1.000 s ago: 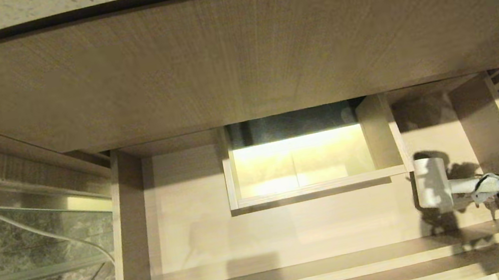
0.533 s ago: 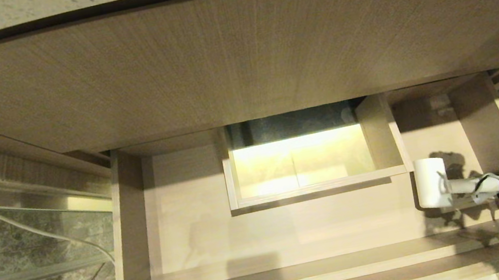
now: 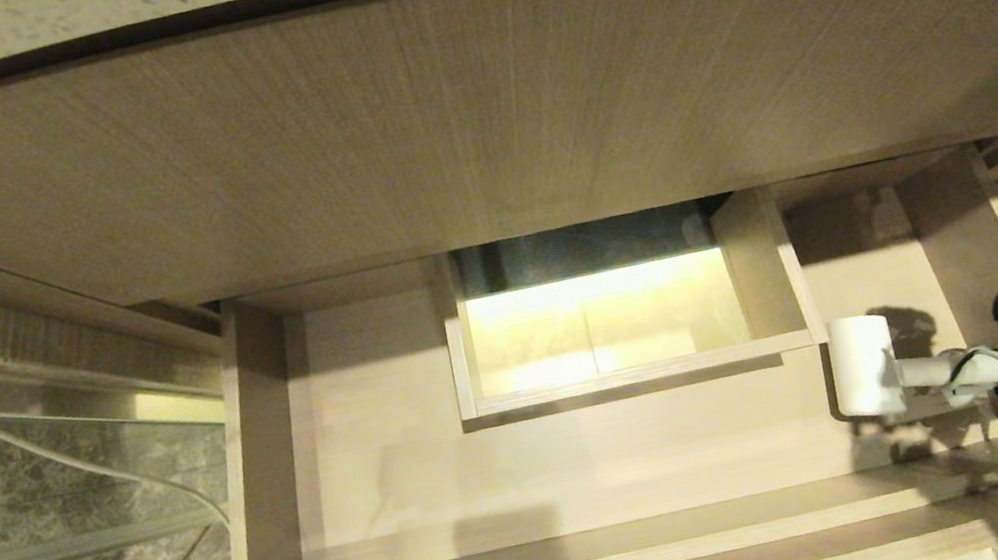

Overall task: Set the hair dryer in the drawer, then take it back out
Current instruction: Put it into the drawer

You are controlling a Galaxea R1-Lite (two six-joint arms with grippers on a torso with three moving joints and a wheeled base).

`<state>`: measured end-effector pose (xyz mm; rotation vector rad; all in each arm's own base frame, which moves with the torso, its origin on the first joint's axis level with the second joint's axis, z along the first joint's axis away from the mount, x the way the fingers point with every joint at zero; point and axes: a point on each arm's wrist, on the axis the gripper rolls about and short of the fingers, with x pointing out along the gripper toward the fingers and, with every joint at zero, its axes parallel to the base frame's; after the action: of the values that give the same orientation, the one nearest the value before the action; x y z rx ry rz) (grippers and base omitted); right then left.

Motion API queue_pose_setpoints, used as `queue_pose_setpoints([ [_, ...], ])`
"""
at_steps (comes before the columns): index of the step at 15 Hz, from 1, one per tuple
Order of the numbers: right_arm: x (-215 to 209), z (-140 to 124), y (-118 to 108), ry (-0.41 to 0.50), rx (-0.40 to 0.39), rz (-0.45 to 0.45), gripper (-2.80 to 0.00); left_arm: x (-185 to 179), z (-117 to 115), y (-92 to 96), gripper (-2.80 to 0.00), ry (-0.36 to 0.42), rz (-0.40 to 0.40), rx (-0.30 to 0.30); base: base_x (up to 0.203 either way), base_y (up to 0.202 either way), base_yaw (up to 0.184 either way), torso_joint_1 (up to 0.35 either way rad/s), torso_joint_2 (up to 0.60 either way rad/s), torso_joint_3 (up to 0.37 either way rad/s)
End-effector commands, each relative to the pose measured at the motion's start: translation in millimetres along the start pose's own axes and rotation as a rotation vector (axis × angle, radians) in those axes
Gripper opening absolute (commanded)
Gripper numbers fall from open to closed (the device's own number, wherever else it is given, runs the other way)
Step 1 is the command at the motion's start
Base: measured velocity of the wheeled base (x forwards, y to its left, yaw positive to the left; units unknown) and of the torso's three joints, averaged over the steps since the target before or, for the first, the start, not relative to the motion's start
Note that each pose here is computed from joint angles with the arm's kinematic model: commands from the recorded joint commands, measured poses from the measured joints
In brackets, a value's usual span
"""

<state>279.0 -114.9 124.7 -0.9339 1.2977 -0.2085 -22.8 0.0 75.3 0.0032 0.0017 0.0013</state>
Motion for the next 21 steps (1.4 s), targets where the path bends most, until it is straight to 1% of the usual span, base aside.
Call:
queue_pose_setpoints([
  [1,10,1,7,0.026,-0.018,0.03,0.0,0,0,0.0,-2.8,0.0,0.0,0.0,0.0,0.0,0.0,0.0,0.0,0.0],
  [4,17,3,13,0.04,0.009,0.055,0.0,0,0,0.0,-2.8,0.0,0.0,0.0,0.0,0.0,0.0,0.0,0.0,0.0],
  [8,27,3,23,0.086,-0.031,0.121,0.0,0,0,0.0,-2.8,0.0,0.0,0.0,0.0,0.0,0.0,0.0,0.0,0.0],
  [9,29,4,24,0.091,-0.026,0.127,0.0,0,0,0.0,-2.8,0.0,0.0,0.0,0.0,0.0,0.0,0.0,0.0,0.0],
  [11,36,7,26,0.099,-0.007,0.136,0.0,0,0,0.0,-2.8,0.0,0.0,0.0,0.0,0.0,0.0,0.0,0.0,0.0],
  [14,44,16,20,0.096,0.034,0.127,0.0,0,0,0.0,-2.8,0.0,0.0,0.0,0.0,0.0,0.0,0.0,0.0,0.0],
  [17,48,21,19,0.095,0.037,0.128,0.0,0,0,0.0,-2.8,0.0,0.0,0.0,0.0,0.0,0.0,0.0,0.0,0.0],
  [21,50,28,19,0.085,0.062,0.124,0.0,0,0,0.0,-2.8,0.0,0.0,0.0,0.0,0.0,0.0,0.0,0.0,0.0],
])
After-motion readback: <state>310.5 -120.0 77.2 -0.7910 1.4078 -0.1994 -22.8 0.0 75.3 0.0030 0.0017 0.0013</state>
